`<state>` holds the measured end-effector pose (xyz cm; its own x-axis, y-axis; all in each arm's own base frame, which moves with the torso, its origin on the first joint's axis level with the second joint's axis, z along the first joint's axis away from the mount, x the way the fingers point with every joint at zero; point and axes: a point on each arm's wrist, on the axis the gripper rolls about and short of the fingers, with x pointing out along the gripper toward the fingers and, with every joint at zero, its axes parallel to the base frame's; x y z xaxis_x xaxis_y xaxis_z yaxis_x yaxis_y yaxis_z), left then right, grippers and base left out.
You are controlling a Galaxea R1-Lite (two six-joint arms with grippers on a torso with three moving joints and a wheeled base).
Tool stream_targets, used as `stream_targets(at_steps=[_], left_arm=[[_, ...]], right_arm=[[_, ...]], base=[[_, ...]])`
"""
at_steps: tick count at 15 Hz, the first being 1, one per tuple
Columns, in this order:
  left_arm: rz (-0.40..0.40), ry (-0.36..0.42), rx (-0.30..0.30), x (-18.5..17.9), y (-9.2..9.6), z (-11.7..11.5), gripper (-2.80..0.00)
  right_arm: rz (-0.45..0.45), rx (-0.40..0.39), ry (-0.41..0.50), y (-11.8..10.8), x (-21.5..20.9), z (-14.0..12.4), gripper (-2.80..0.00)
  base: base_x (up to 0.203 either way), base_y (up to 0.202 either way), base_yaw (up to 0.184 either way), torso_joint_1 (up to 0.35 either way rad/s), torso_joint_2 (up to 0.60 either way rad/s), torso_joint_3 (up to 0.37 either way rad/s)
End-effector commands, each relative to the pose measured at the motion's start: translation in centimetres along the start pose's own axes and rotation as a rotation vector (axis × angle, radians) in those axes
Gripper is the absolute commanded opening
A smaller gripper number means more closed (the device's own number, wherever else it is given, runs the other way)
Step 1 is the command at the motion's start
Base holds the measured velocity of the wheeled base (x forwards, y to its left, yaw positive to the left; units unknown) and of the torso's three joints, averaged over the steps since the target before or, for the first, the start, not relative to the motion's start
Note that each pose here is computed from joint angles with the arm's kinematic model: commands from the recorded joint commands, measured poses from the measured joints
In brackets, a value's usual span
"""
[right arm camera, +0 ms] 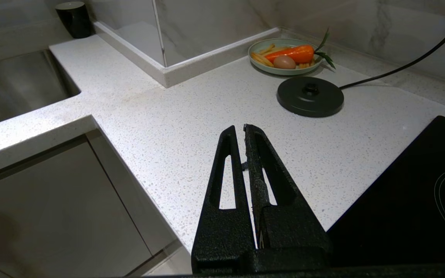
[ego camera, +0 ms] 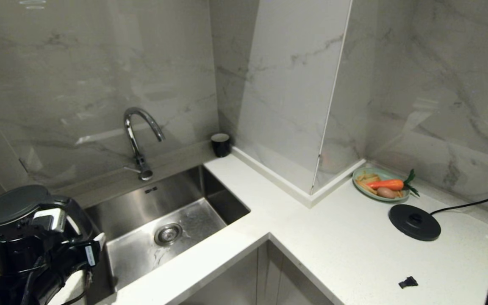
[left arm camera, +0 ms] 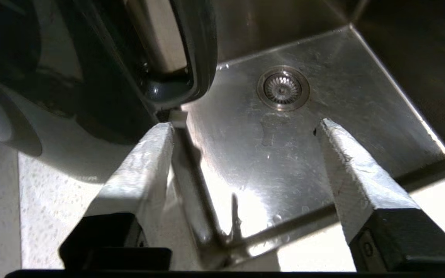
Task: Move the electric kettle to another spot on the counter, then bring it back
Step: Grab the kettle
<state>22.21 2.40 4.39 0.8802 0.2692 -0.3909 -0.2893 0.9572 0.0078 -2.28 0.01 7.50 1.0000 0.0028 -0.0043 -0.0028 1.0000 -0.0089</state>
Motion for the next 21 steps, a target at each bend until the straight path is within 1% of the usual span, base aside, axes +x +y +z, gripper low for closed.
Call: stream_targets(at_steps=[1, 4, 6, 8, 14, 18, 21], left_arm=[[0.001, -0.004, -0.002, -0.9, 0.2, 0.0, 0.00], [0.019, -0.015, -0.012, -0.4, 0.5, 0.3, 0.00], [0.033, -0.042, -0.024, 0.6, 0.7, 0.8, 0.00], [0.034, -0.050, -0.027, 1.5, 0.7, 0.9, 0.00], [0.020, -0.137, -0.042, 3.0, 0.4, 2.7, 0.00], [0.021, -0.119, -0.040, 3.7, 0.4, 2.7, 0.00], [0.028, -0.095, -0.038, 4.3, 0.5, 2.1, 0.00]], right_arm=[[0.000, 0.000, 0.000, 0.0, 0.0, 0.0, -2.80], [0.000, 0.000, 0.000, 0.0, 0.0, 0.0, -2.80], [0.000, 0.000, 0.000, 0.0, 0.0, 0.0, -2.80], [0.000, 0.000, 0.000, 0.0, 0.0, 0.0, -2.80], [0.000, 0.000, 0.000, 0.0, 0.0, 0.0, -2.80], [0.000, 0.000, 0.000, 0.0, 0.0, 0.0, -2.80], [0.000, 0.000, 0.000, 0.0, 0.0, 0.0, -2.80]], base=[[0.000, 0.000, 0.000, 0.000, 0.00, 0.000], [0.000, 0.000, 0.000, 0.000, 0.00, 0.000], [0.000, 0.000, 0.000, 0.000, 0.00, 0.000], [0.000, 0.000, 0.000, 0.000, 0.00, 0.000], [0.000, 0.000, 0.000, 0.000, 0.00, 0.000], [0.000, 0.000, 0.000, 0.000, 0.00, 0.000], [0.000, 0.000, 0.000, 0.000, 0.00, 0.000]])
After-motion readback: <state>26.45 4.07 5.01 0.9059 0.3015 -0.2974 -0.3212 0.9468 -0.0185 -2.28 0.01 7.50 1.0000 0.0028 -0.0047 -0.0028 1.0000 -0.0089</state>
